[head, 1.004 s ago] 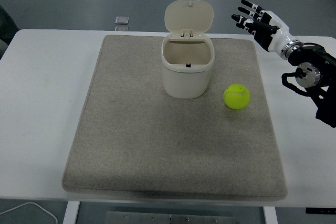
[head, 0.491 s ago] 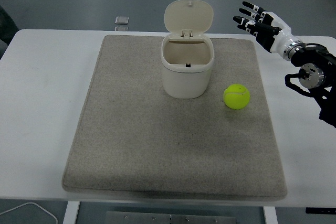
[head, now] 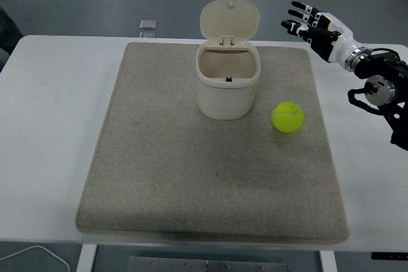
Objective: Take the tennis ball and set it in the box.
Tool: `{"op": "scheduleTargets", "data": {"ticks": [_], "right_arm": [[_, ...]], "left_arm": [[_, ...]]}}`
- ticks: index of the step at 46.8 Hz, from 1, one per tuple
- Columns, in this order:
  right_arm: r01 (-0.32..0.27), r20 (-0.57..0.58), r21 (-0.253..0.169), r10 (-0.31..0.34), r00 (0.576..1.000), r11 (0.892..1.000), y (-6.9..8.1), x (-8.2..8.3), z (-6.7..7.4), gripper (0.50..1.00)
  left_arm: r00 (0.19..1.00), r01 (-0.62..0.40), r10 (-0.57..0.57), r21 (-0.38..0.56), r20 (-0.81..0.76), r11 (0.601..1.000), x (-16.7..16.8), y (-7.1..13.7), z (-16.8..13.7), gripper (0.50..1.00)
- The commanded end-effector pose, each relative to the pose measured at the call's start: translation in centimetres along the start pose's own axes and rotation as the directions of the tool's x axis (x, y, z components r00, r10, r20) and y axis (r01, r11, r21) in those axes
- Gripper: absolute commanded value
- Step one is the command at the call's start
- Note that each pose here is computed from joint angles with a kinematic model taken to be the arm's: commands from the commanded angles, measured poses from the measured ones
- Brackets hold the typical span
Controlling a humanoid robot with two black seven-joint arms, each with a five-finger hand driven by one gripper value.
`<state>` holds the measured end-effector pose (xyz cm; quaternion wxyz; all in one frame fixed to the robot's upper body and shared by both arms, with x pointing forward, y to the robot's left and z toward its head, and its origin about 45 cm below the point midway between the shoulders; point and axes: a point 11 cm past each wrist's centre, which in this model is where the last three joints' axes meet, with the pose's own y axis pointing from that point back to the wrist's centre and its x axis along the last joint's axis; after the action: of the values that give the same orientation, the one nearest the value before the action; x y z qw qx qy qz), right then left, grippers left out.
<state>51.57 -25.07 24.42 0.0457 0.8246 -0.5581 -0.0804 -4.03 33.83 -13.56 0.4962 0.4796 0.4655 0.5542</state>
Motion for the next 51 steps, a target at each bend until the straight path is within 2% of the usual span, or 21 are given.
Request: {"op": "scheduleTargets", "data": {"ticks": [1,10,22,39,51], "right_arm": [[0.008,-0.033,-0.008,-0.008,0.999,1.000,0.0,-0.1,0.0,0.930],[0.023,-0.069,-0.015,-0.024,0.997,1.000,0.0,-0.2,-0.1,0.930],[0.053,-0.176,-0.035,-0.058,0.983,0.998,-0.2,-0.5,-0.7,0.930],[0.112,-0.371,-0.093,-0.139,0.918,0.989,0.4,-0.8,-1.2,0.930],[0.164,-0.403,-0.107,-0.194,0.894,0.981,1.1,-0.9,-1.8,0.930]], "left_arm": [[1.000,0.000,0.000,0.001,0.000,1.000,0.0,0.0,0.0,0.992],[1.000,0.000,0.000,0.000,0.000,1.000,0.0,0.0,0.0,0.992],[1.000,0.001,-0.001,0.000,0.000,1.000,0.0,0.0,0.0,0.992],[1.000,0.000,0.000,0.000,0.000,1.000,0.0,0.0,0.0,0.992],[1.000,0.000,0.000,0.000,0.000,1.000,0.0,0.0,0.0,0.992]]}}
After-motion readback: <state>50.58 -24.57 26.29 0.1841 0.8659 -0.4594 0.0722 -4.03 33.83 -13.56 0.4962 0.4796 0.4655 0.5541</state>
